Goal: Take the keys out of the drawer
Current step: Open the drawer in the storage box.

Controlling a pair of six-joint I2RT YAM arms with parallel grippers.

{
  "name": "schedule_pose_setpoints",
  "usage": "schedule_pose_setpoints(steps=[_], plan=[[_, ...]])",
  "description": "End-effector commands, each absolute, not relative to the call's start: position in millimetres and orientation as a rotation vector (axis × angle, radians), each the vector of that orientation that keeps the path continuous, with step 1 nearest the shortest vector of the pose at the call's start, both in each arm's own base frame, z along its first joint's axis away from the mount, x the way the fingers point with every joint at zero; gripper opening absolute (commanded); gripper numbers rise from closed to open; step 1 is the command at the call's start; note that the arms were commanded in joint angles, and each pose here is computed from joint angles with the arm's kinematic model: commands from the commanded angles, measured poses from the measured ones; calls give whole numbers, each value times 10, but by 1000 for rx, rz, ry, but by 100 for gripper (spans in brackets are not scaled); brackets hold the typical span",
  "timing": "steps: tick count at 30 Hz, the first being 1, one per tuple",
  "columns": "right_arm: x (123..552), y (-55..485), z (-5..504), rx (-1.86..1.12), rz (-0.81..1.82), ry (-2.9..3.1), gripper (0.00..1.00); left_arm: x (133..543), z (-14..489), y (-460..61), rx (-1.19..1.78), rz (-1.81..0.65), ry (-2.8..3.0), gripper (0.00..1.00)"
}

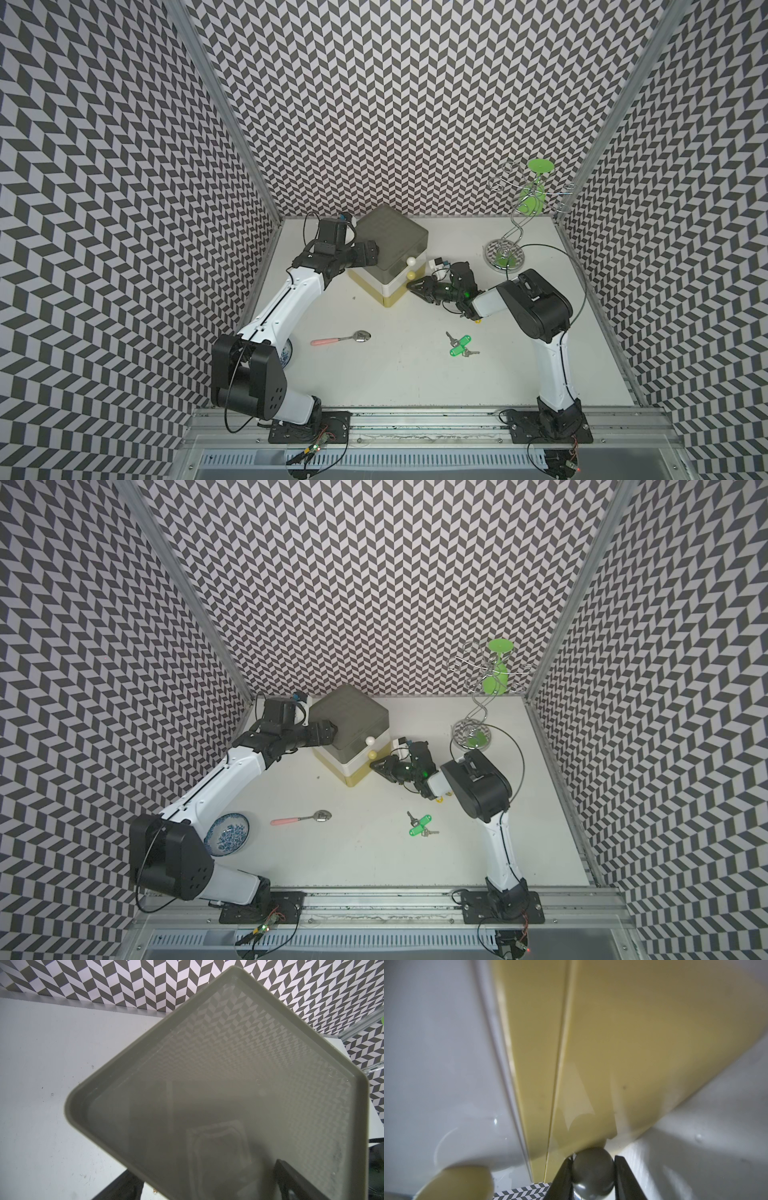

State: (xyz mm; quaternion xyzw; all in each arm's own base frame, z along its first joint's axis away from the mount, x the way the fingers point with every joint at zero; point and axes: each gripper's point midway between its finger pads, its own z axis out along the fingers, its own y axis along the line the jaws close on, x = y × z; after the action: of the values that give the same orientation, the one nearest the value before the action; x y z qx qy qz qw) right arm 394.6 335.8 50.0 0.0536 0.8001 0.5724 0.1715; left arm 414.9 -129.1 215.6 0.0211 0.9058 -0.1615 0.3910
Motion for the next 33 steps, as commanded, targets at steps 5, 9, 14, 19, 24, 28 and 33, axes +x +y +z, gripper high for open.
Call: schedule_pose_setpoints(steps=[5, 9, 14, 19, 24, 28, 33], plan=[[3641, 3055, 344, 226, 1529, 2332, 24, 3944, 1454, -1173, 100, -280, 2533, 100], [3476, 2908, 323, 219, 1473, 2374, 24, 3939, 1403, -1156, 102, -264, 2548, 100], [3301, 2702, 258, 241, 1434, 2408, 24, 3943, 1393, -1158, 101, -265, 2551, 100], [3200, 2507, 217, 253, 1397, 2428, 24, 3942, 1384, -1159, 100, -265, 2553, 100], [3168, 2387, 195, 242, 1359, 2448, 24, 3940, 1362, -1158, 99, -264, 2558, 100], [3106, 2304, 145, 241, 1340, 2466, 24, 3953, 1352, -1159, 98, -261, 2563, 100], [3050, 2244, 144, 243, 1326, 2470, 24, 3973, 1338, -1161, 96, -258, 2569, 100]])
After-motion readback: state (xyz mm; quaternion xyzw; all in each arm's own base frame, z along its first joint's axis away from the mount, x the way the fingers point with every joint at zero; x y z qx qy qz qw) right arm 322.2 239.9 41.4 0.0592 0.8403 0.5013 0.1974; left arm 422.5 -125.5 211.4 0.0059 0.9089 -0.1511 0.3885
